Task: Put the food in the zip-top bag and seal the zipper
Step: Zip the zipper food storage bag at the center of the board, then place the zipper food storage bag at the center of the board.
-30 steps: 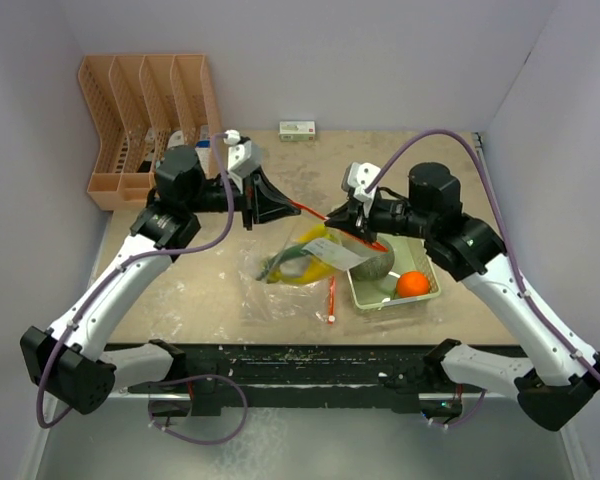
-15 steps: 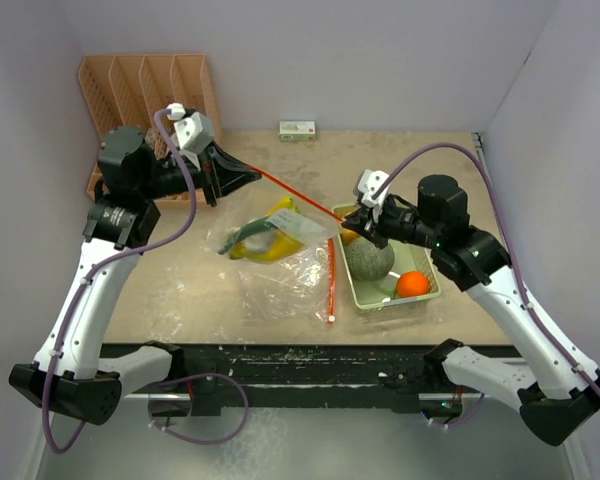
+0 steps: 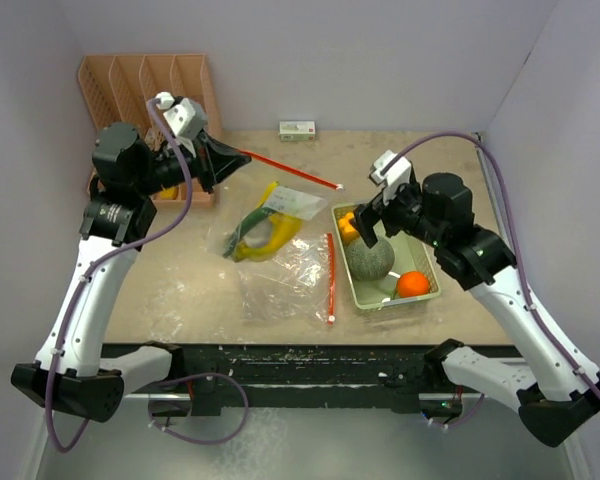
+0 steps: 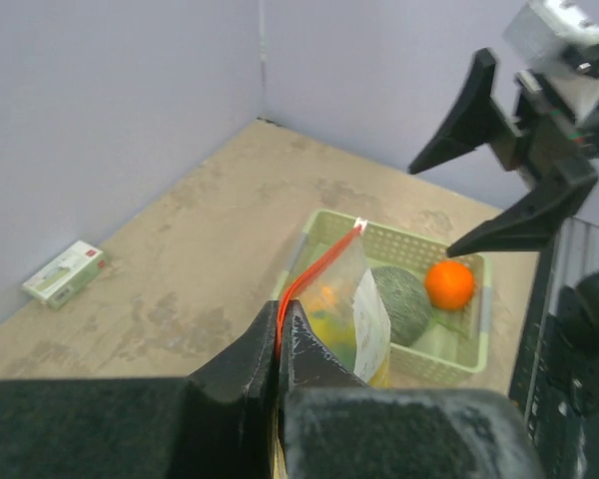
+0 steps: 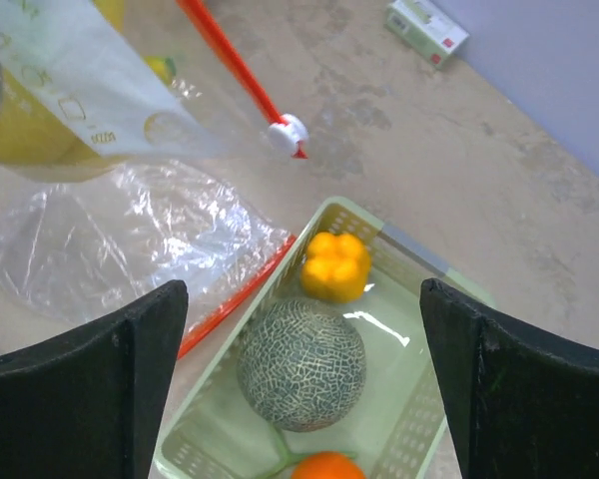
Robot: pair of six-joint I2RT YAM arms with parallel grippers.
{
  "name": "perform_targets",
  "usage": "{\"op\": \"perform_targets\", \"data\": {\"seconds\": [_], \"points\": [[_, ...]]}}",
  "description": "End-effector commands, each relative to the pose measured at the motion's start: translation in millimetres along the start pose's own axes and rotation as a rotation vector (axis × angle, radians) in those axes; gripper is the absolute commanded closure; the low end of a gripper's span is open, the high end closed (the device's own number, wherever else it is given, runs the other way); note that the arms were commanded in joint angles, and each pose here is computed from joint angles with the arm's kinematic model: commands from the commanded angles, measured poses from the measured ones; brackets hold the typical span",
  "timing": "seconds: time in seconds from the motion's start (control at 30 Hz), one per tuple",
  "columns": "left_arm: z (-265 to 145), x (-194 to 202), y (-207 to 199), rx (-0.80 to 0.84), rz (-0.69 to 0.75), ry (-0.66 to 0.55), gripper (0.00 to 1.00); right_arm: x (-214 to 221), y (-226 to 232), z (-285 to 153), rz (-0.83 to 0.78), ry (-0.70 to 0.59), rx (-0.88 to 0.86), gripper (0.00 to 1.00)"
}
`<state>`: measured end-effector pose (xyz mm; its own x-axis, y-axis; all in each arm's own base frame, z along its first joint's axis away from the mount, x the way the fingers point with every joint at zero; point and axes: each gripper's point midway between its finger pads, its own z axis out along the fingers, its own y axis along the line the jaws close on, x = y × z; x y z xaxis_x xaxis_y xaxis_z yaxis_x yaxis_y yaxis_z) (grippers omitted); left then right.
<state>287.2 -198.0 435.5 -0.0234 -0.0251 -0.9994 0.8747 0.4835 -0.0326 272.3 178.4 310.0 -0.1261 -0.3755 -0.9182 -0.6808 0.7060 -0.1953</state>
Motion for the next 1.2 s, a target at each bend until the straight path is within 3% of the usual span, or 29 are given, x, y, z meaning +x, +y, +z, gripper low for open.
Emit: {"op": "perform_targets", "data": {"seconds": [0.0,0.23,0.3,0.4,0.43,0.5,0.53,0.77,0.9,1.17], "points": [[8.3,-25.1,47.1,-0.207,-0.041,-0.117,1.0,-50.9,-27.0,-11.8,0.156,-0.081,0.135,0.0],[24.3,-5.8,113.4,-0.423,-0.129,-0.191,1.0,-19.0,-9.9,17.8,0.264,0.123,0.05,0.03],[22.0,15.2,137.5,-0.537,-0.176,-0.155,0.78,-16.9,-6.2,19.8,0.269,0.116,0.033,0.05],[16.7,40.5,157.3,-0.637,-0.192,-0.123,0.63,-17.6,3.3,17.7,0.309,0.081,0.0,0.07],[14.0,44.2,159.1,-0.656,-0.195,-0.128,0.49,-15.4,6.5,16.9,0.321,0.079,-0.01,0.08],[10.3,46.2,158.0,-0.666,-0.191,-0.147,0.06,-7.7,16.3,16.5,0.352,0.092,-0.046,0.1],[9.7,44.7,155.5,-0.657,-0.183,-0.158,0.0,-1.5,23.9,18.2,0.371,0.112,-0.076,0.13],[-8.8,16.4,124.1,-0.62,-0.188,-0.232,0.01,36.8,111.6,41.2,0.454,0.287,-0.232,0.17],[-5.8,23.5,101.5,-0.525,-0.217,-0.199,0.01,60.3,158.6,61.8,0.523,0.377,-0.276,0.18],[-21.5,24.2,75.6,-0.495,-0.213,-0.187,0.01,150.0,147.0,98.4,0.728,0.597,0.165,0.12]]}}
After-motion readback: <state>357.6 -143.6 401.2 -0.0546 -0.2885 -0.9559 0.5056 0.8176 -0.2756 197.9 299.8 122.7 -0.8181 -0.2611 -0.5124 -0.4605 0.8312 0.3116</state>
